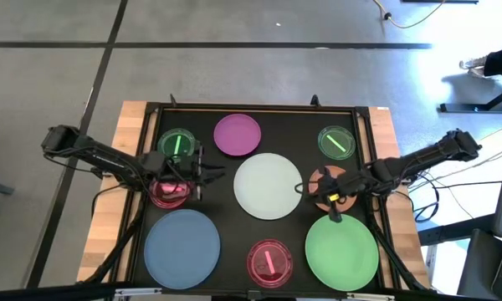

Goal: Stack plastic plates
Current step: Stack the big green plate on the big white plate

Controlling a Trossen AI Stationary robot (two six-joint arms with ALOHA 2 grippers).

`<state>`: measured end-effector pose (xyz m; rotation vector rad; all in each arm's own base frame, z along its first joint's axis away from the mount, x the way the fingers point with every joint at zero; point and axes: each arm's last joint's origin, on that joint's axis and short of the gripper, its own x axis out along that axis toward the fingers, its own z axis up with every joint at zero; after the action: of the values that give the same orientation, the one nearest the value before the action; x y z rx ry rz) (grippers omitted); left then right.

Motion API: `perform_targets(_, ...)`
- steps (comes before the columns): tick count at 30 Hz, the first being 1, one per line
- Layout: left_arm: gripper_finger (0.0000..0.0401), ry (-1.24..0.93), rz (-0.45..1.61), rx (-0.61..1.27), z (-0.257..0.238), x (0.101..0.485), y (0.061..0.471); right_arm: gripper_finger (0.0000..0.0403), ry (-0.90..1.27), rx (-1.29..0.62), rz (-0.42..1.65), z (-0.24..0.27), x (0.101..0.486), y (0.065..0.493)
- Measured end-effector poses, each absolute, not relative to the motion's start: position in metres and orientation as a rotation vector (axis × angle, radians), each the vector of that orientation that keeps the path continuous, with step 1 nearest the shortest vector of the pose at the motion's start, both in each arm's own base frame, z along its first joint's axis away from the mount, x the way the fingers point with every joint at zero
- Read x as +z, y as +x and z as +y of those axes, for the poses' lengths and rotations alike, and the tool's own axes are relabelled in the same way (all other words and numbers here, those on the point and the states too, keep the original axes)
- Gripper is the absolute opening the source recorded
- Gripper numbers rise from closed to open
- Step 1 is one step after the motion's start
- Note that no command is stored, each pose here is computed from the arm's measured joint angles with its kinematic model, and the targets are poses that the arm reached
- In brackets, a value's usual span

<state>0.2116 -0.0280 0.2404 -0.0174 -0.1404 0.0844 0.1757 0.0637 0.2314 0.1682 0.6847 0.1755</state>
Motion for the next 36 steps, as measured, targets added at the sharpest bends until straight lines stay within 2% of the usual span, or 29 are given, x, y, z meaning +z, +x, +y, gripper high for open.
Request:
perform_targets(3,0.0085,-0.026,-0.131,0.084,-0.028,0.239,0.212,0.0048,0.207,0.161,0.765,0.069,0.224,0.173)
perform_targets(11,0.0085,-0.053,-0.135,0.083,-0.028,0.239,0.212,0.0182,0.178,0.207,0.947,0.087,0.204,0.168)
perform_targets(17,0.0085,-0.049,-0.118,0.087,-0.028,0.238,0.212,0.0226,0.124,0.224,1.045,0.100,0.187,0.172)
perform_targets(22,0.0085,-0.049,-0.115,0.087,-0.028,0.237,0.212,0.0227,0.080,0.206,1.125,0.103,0.170,0.178)
perform_targets(27,0.0085,-0.048,-0.113,0.087,-0.028,0.237,0.212,0.0209,0.068,0.252,1.196,0.107,0.160,0.180)
perform_targets(32,0.0085,-0.048,-0.114,0.087,-0.028,0.237,0.212,0.0170,0.029,0.277,1.222,0.108,0.154,0.181)
perform_targets(36,0.0085,-0.048,-0.114,0.087,-0.028,0.237,0.212,0.0119,0.016,0.303,1.225,0.108,0.153,0.181)
